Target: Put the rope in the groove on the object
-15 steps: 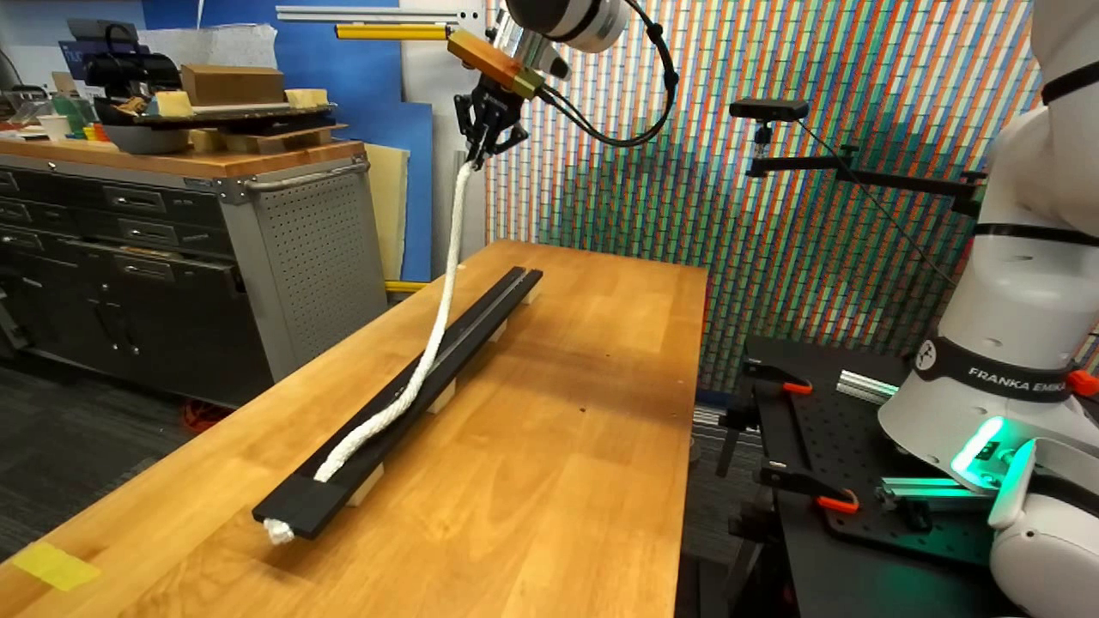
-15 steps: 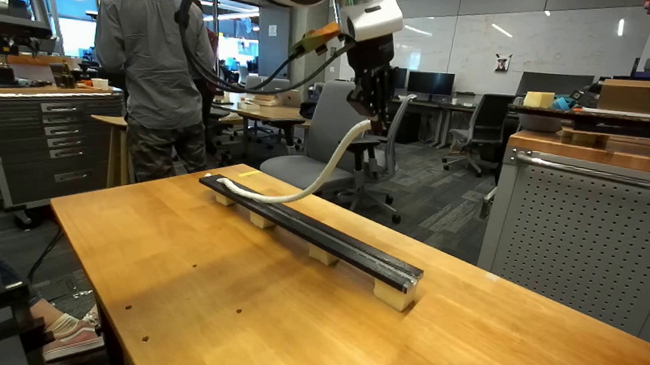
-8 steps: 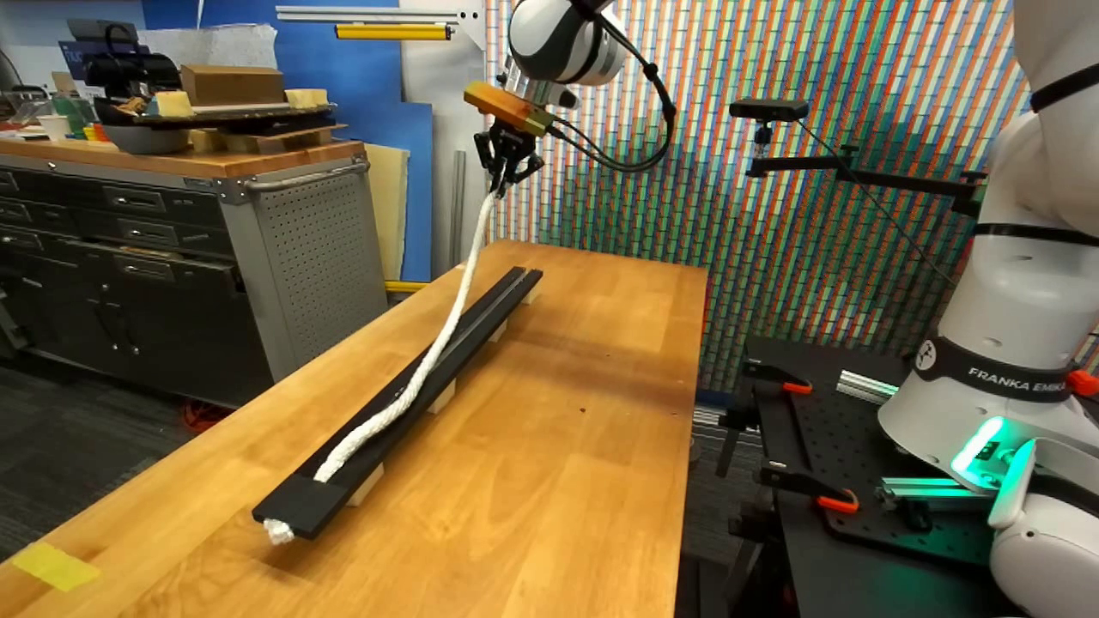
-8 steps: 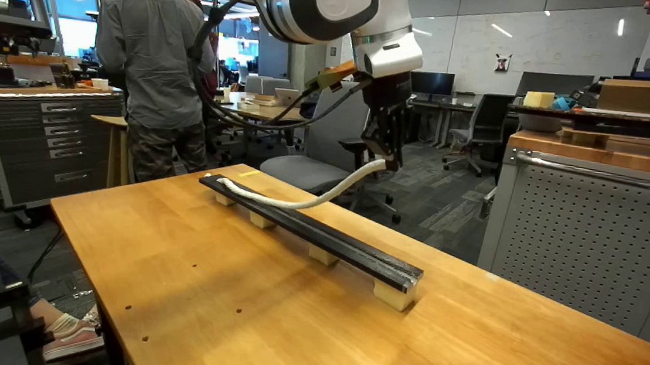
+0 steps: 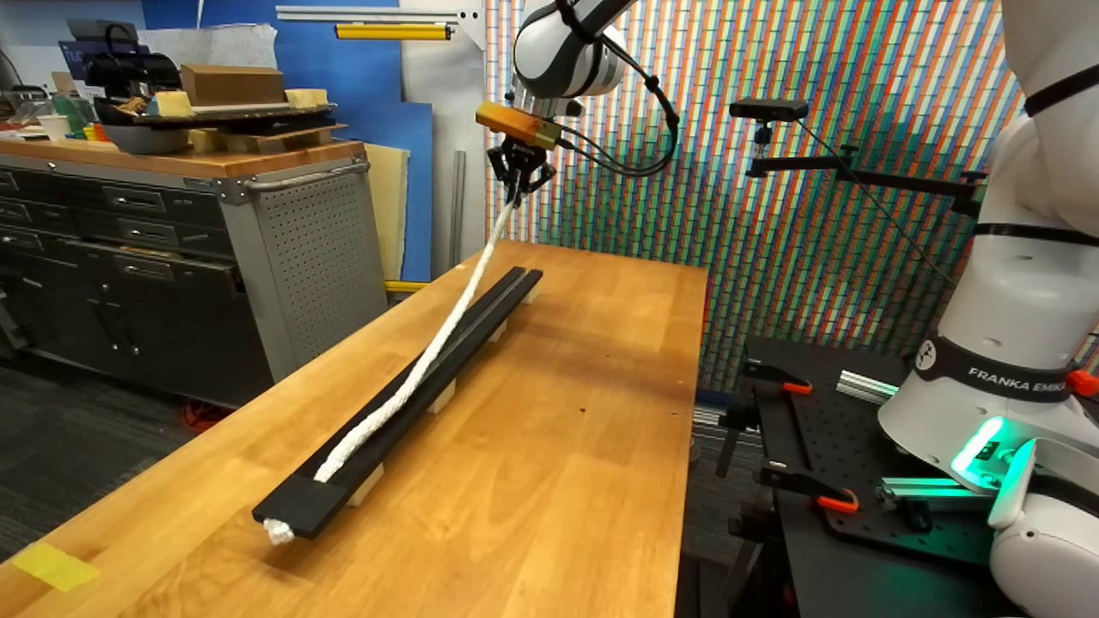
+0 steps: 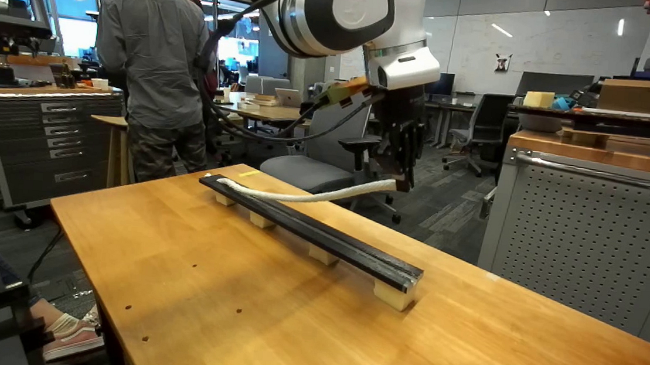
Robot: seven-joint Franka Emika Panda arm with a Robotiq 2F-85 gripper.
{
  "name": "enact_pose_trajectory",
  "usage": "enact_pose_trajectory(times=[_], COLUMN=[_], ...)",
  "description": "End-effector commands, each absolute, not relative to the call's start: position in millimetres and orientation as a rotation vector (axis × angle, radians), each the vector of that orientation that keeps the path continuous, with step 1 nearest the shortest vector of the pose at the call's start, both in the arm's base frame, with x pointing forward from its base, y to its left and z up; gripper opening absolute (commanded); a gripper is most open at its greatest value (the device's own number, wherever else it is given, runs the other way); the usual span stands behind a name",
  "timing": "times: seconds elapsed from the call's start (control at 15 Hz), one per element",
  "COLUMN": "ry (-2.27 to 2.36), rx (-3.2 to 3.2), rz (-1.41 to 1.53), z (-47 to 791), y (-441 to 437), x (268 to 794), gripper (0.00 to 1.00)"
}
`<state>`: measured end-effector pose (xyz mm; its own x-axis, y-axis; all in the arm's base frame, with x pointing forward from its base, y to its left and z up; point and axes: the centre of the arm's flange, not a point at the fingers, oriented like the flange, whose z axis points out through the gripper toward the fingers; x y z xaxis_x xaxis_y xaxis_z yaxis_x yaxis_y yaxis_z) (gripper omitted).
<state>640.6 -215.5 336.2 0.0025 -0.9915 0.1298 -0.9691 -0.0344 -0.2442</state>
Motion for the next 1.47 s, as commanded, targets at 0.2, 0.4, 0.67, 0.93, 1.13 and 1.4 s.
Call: enact_pose_trajectory(times=[0.2, 0.4, 0.67, 0.93, 1.13, 1.4], ry=[2.116, 2.105, 2.109, 2.162, 2.207, 2.226], rx=[-2.260, -2.305, -2.375, -2.402, -2.416, -2.471], rz=[-0.354, -0.347, -0.369, -0.365, -0.354, -0.279], z=[318, 299, 284, 280, 275, 261], y=[-218, -200, -205, -233, -249, -251], x=[659, 674, 685, 682, 681, 682], gripper=[0.03, 0.03, 0.03, 0.03, 0.03, 0.03])
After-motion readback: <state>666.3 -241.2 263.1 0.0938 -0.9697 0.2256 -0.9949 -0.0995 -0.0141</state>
